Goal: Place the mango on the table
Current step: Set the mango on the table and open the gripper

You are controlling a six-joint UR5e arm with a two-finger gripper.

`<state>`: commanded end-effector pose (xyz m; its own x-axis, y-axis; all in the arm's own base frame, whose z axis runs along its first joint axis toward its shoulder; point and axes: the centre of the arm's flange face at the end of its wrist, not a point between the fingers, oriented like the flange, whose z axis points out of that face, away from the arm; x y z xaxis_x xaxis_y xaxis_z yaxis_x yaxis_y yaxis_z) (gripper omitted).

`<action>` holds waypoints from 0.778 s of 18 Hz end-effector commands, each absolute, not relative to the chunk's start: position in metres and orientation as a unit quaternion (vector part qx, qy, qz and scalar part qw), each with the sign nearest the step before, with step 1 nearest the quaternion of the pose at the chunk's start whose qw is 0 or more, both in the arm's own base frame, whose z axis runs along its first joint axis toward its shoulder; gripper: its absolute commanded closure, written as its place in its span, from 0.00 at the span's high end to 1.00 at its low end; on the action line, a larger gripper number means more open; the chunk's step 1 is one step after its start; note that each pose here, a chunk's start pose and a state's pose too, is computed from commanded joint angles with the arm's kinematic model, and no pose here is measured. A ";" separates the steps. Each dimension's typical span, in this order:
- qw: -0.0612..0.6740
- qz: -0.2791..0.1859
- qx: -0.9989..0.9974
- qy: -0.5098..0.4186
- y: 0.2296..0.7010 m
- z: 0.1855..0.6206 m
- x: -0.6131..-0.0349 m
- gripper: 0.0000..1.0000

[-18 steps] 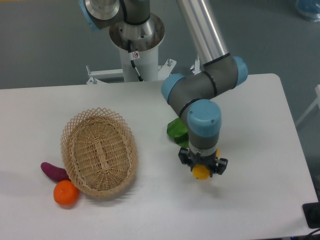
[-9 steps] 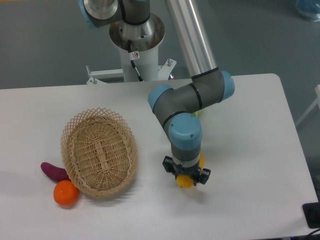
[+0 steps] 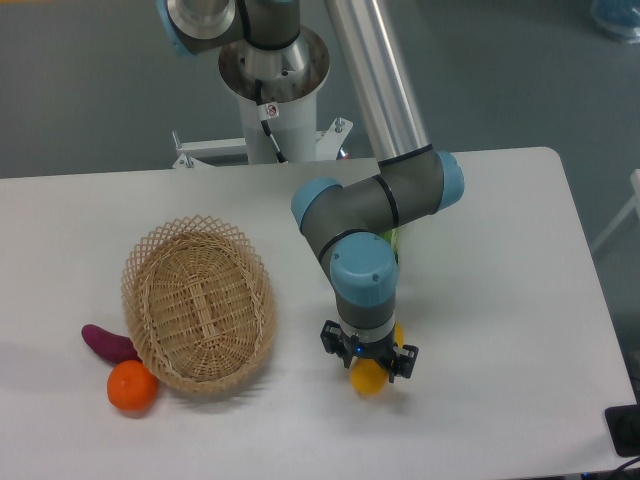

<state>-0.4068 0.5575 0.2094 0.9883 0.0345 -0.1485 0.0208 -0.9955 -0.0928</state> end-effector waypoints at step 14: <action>0.044 0.092 -0.994 0.038 0.504 0.261 -0.452 1.00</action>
<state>-0.4524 0.5040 0.2615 0.9801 -0.0673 -0.1867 -0.0837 -0.9932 -0.0813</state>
